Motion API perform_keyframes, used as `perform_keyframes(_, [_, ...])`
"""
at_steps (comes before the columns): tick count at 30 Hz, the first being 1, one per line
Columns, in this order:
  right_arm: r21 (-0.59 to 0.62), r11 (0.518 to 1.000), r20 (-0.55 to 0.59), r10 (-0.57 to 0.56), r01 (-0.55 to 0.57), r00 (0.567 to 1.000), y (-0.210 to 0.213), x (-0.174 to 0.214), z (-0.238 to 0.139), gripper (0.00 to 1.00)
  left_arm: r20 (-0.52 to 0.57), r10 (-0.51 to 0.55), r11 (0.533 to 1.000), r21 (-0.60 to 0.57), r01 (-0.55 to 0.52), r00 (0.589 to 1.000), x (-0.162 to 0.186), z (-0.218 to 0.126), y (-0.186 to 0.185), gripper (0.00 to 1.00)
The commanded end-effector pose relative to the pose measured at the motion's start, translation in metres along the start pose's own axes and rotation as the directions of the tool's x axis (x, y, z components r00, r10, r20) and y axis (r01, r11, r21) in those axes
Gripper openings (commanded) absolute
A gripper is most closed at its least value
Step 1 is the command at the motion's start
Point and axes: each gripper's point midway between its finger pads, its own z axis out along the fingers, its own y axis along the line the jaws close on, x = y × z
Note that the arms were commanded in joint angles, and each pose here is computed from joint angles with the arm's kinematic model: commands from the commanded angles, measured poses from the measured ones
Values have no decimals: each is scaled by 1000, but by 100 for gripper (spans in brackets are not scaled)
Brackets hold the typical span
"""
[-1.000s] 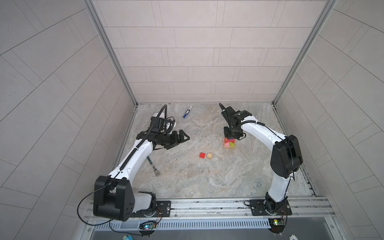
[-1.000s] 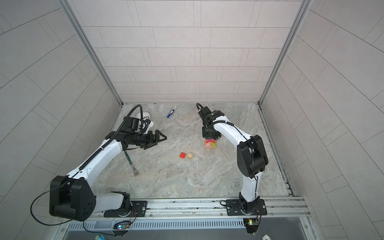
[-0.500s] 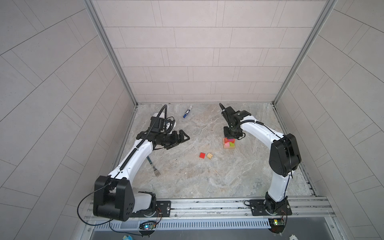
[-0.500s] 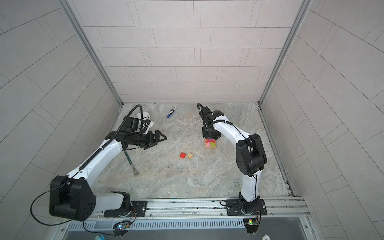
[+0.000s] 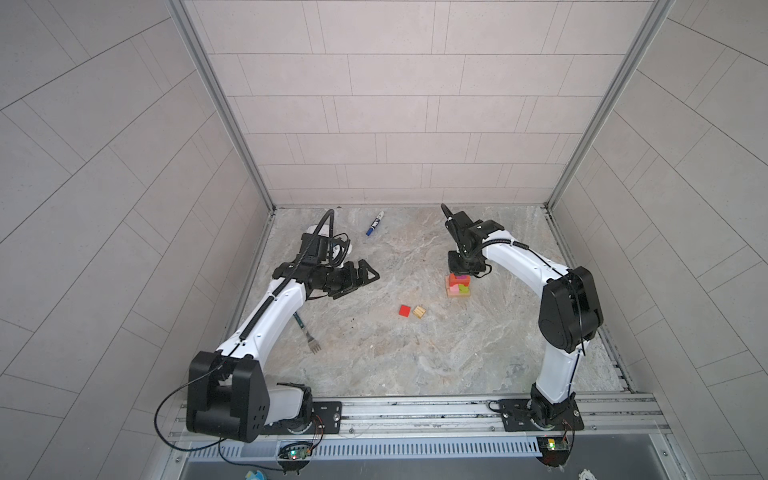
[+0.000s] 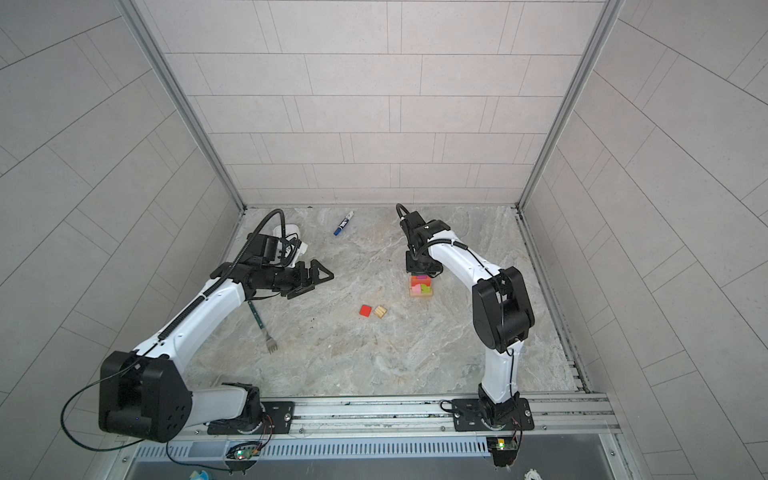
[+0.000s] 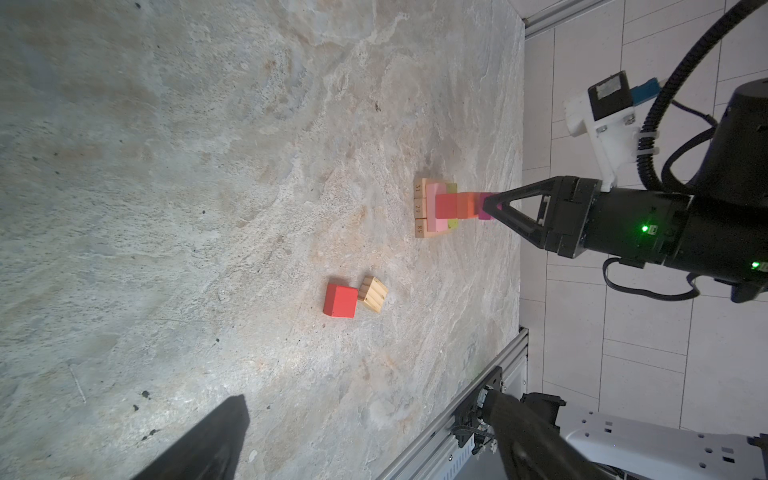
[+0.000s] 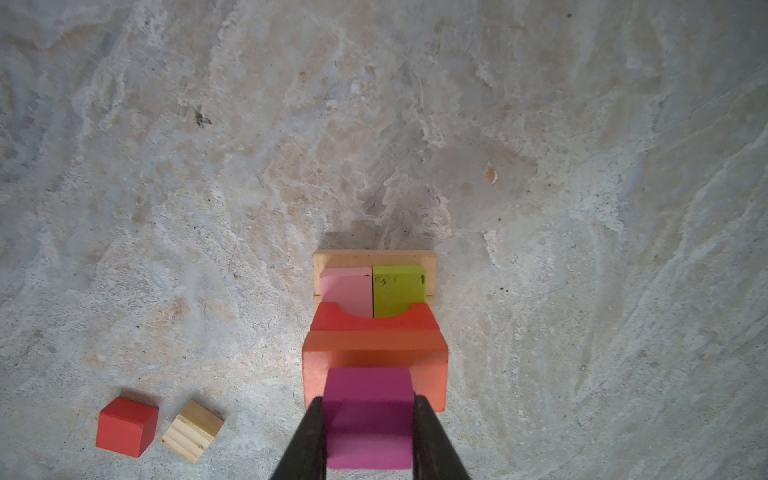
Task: Build the wood block tower
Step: 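Lower the magenta cube onto the orange block with the right gripper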
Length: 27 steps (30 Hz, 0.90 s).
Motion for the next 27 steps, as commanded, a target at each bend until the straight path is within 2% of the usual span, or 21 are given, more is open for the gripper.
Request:
perform_keyframes(1, [18, 1000, -22, 6, -6, 1000, -3, 3, 8, 30, 4, 2, 1000, 7, -2, 1000, 2, -2, 0, 99])
perform_keyframes(27, [28, 1000, -26, 14, -13, 1000, -6, 4, 12, 30, 7, 4, 1000, 5, -4, 1000, 2, -2, 0, 99])
